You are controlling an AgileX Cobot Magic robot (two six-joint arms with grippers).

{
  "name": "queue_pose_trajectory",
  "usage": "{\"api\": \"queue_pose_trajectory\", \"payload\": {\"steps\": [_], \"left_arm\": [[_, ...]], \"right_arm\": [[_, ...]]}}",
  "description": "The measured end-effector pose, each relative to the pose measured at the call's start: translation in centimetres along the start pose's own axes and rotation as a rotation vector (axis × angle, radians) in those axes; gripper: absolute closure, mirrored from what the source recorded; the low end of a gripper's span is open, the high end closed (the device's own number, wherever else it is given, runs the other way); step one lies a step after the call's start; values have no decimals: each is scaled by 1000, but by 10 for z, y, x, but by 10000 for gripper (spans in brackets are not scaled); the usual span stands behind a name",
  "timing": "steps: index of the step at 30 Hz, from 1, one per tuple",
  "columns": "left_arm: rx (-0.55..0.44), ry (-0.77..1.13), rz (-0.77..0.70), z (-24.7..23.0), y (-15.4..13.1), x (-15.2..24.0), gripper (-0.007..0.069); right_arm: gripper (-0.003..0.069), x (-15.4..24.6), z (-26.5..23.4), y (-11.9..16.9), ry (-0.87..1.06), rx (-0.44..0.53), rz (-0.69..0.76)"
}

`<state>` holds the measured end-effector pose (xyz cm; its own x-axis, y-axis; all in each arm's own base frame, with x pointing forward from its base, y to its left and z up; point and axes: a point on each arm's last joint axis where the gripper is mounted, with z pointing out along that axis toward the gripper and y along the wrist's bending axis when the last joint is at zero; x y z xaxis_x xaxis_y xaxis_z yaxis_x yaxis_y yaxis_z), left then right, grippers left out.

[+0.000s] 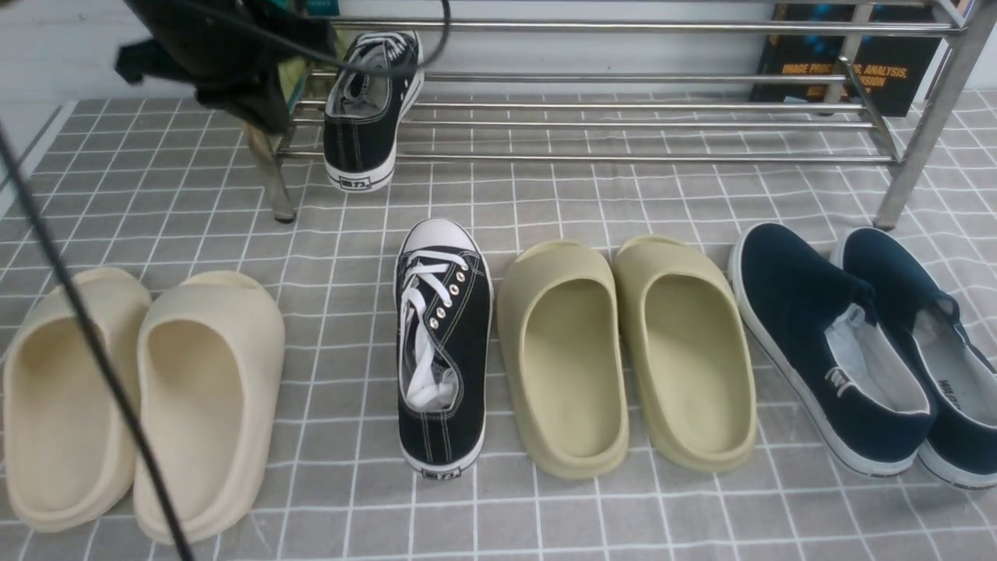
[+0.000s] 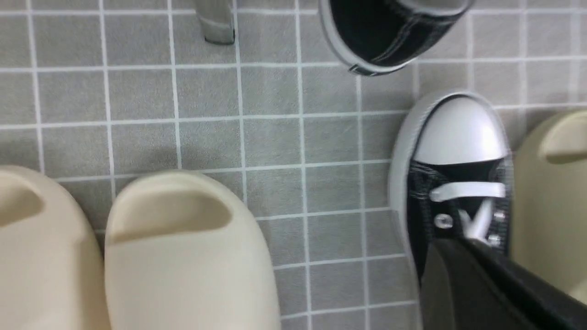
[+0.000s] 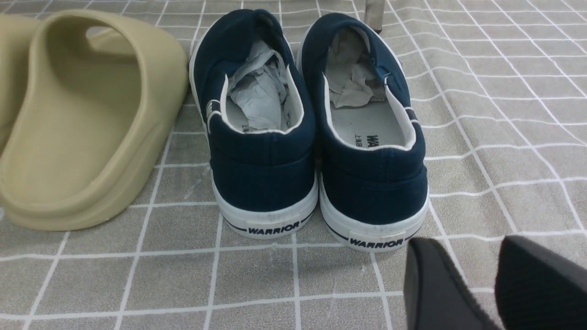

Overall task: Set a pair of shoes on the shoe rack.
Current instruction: Use the left arm to grab the shoe closest to it

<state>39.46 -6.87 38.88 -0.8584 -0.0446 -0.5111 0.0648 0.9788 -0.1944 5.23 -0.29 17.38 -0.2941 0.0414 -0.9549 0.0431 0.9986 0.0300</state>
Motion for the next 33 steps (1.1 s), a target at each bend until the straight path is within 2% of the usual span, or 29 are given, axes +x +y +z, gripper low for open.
{"api": "queue_pose_trajectory", "payload": {"steps": [6,9,13,17,19,24,26,29,33], "left_arm": [[45,-152,136,-88,-48,31,621],[30,-144,199,-98,-64,52,622],[-27,35,245,-63,-80,105,617],[-106,211,181,-11,-69,143,608],[-118,225,147,2,-64,151,600],[-100,195,16,42,-49,166,494],[-83,179,3,47,-50,166,447],[-20,135,-34,61,-57,162,316],[-22,148,-38,83,-59,162,243]], "right_arm": [[415,0,0,0,0,0,0],[415,0,0,0,0,0,0],[415,0,0,0,0,0,0],[415,0,0,0,0,0,0],[415,0,0,0,0,0,0],[415,0,0,0,0,0,0],[415,0,0,0,0,0,0],[415,0,0,0,0,0,0],[415,0,0,0,0,0,0]]}}
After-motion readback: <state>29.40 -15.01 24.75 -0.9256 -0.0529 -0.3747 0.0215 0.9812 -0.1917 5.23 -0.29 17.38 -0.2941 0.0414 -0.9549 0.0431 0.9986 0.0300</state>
